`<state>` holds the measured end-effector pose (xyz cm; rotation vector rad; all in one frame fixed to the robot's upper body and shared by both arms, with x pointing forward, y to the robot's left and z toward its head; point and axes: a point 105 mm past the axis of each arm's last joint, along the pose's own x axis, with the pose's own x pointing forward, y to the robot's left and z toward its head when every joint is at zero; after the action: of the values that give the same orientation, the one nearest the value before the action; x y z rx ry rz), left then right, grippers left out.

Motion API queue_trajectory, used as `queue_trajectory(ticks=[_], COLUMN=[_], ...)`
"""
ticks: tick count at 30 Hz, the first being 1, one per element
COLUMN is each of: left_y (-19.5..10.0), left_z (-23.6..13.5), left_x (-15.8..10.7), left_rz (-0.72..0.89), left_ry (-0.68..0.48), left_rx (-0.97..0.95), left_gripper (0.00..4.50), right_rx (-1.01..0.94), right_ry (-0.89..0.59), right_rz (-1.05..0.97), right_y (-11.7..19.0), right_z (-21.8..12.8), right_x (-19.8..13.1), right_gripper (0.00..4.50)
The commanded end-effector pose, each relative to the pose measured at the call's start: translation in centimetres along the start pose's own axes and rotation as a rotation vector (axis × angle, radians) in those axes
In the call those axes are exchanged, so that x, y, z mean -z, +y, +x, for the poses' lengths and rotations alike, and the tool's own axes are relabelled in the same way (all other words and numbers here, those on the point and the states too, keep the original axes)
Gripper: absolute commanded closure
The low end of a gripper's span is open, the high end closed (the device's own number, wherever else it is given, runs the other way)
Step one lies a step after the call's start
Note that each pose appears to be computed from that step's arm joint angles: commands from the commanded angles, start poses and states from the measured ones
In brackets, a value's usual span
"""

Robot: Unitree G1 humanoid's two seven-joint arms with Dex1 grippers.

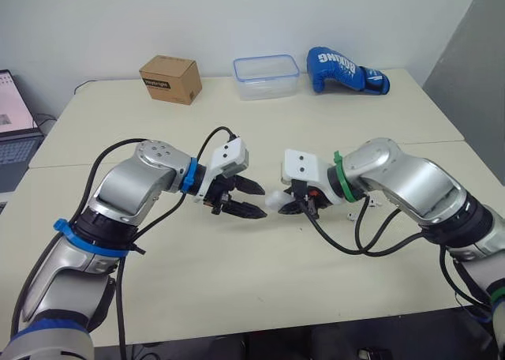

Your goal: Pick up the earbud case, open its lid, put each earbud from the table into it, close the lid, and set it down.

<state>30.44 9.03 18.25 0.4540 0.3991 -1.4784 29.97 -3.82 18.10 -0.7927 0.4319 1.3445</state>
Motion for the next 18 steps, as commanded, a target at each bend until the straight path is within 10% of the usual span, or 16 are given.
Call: queue_trajectory(ticks=[1, 18], left_y=[0.31, 0.87], left_z=[0.05, 0.58], left_x=[-0.73, -1.06], left_rz=[0.053, 0.045], left_ry=[0.004, 0.004], left_rx=[-0.011, -0.020], left_gripper=[1.62, 1.80], right_rx=[0.005, -0.010], right_ry=[0.008, 0.048], right_rz=[-0.038, -0.021], right_y=[-0.22, -0.41], right_z=[-0.15, 0.54], right_x=[-0.97, -0.85], right_gripper=[3.69, 3.69])
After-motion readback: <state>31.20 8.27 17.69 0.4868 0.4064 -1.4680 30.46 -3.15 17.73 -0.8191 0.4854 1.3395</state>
